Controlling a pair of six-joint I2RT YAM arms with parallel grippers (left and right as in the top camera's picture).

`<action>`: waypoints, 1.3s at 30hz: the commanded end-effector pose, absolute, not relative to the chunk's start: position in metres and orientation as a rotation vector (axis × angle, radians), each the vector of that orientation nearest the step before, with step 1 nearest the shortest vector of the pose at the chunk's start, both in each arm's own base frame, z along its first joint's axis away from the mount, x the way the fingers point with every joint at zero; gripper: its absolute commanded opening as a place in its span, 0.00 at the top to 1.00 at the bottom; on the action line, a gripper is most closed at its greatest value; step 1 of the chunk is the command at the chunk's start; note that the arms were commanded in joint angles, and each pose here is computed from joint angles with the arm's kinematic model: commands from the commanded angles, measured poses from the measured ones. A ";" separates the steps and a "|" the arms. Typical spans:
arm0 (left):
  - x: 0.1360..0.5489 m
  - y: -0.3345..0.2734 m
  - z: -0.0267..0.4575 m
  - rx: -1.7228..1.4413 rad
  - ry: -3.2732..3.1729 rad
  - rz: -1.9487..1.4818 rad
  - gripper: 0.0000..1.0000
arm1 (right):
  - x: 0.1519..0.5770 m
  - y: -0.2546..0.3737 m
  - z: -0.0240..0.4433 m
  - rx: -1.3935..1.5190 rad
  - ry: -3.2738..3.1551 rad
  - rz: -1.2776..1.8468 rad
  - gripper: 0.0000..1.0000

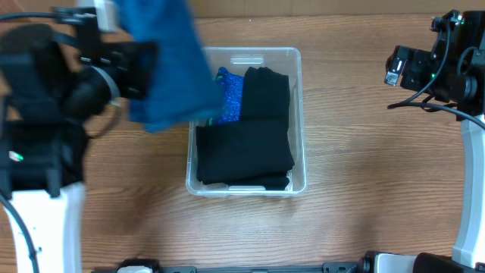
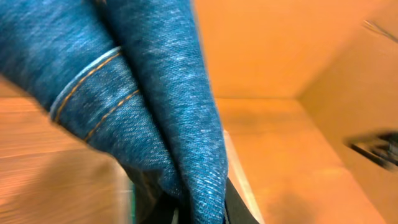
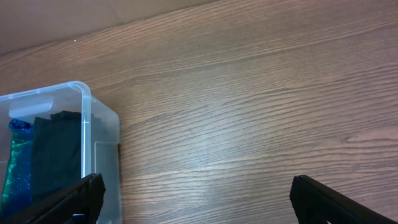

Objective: Pack container
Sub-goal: 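Lay the denim towel on top of the clothes in the container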

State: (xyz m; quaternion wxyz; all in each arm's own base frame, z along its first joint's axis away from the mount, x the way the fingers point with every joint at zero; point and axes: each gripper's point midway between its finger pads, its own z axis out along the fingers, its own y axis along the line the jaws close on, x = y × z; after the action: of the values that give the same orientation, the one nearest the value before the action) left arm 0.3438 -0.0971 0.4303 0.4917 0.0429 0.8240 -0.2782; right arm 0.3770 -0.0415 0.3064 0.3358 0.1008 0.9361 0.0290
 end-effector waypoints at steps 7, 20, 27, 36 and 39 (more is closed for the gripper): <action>0.346 -0.218 0.401 0.060 2.114 -0.769 0.96 | 0.377 -0.044 0.304 0.271 2.447 0.060 0.00; 0.392 -0.284 0.227 0.222 2.555 -0.742 0.96 | 0.375 -0.044 0.303 0.272 2.455 0.060 0.00; 0.382 -0.189 0.208 0.075 2.708 -0.306 0.85 | 0.375 -0.044 0.303 0.272 2.454 0.060 0.00; 0.391 -0.103 0.238 -0.079 2.652 -0.125 0.46 | 0.376 -0.044 0.303 0.272 2.453 0.060 0.00; 0.409 -0.118 0.277 0.074 2.471 -0.158 0.79 | 0.376 -0.044 0.303 0.271 2.451 0.060 0.00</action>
State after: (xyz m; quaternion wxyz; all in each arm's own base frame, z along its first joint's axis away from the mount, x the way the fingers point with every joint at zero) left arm 0.4019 -0.1090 0.2226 0.2376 -0.0275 0.9693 -0.0562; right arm 0.3755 -0.0425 0.3051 0.3322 0.1015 0.9374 0.0254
